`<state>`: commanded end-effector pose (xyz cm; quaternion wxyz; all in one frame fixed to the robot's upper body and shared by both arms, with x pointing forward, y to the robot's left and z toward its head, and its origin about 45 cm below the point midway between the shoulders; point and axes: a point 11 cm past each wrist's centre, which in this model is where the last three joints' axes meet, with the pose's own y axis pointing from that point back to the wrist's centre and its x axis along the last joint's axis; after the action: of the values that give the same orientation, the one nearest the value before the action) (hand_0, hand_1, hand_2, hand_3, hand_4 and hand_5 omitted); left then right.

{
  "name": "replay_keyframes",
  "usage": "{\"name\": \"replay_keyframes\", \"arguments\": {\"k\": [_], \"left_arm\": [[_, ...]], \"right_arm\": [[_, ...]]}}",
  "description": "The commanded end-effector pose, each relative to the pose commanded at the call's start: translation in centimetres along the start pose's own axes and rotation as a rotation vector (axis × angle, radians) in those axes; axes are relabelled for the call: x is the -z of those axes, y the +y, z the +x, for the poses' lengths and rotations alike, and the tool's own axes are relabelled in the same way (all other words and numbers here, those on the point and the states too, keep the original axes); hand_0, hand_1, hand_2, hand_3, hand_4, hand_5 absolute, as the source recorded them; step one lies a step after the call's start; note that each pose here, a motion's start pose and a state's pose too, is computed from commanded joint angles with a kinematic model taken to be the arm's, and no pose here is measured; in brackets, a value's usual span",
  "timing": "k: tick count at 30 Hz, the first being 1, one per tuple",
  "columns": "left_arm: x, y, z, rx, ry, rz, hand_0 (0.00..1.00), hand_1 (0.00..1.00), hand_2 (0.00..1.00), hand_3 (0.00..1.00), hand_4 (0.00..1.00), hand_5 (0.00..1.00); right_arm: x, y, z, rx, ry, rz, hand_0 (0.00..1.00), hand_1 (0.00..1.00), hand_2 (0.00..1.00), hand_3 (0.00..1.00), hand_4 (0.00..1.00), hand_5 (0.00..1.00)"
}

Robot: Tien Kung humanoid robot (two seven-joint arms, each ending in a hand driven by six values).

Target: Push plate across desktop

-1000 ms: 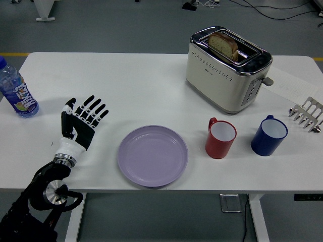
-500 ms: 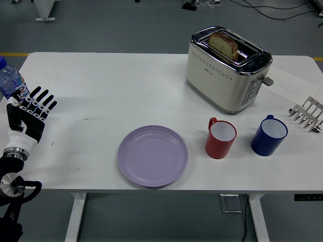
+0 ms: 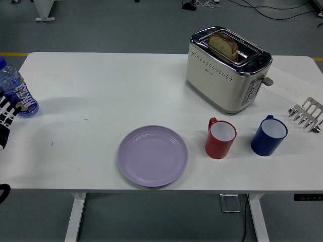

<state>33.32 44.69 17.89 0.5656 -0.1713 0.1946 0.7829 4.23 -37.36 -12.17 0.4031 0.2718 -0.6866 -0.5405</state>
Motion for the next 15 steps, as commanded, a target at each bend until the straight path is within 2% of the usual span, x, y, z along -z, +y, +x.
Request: {"name": "replay_keyframes", "arguments": {"k": [6, 15], "left_arm": [[-0.70, 0.06, 0.71, -0.016, -0.002, -0.014, 0.748, 0.745, 0.714, 0.684, 0.581, 0.998], [-0.57, 0.17, 1.05, -0.027, 0.003, -0.011, 0.749, 0.747, 0.717, 0.686, 0.582, 0.998]], "right_arm": [[0.00, 0.00, -0.03, 0.000, -0.003, 0.000, 0.582, 0.521, 0.611, 0.596, 0.293, 0.577], [-0.28, -0.04, 0.10, -0.005, -0.002, -0.008, 0.582, 0.521, 0.611, 0.596, 0.292, 0.578]]}}
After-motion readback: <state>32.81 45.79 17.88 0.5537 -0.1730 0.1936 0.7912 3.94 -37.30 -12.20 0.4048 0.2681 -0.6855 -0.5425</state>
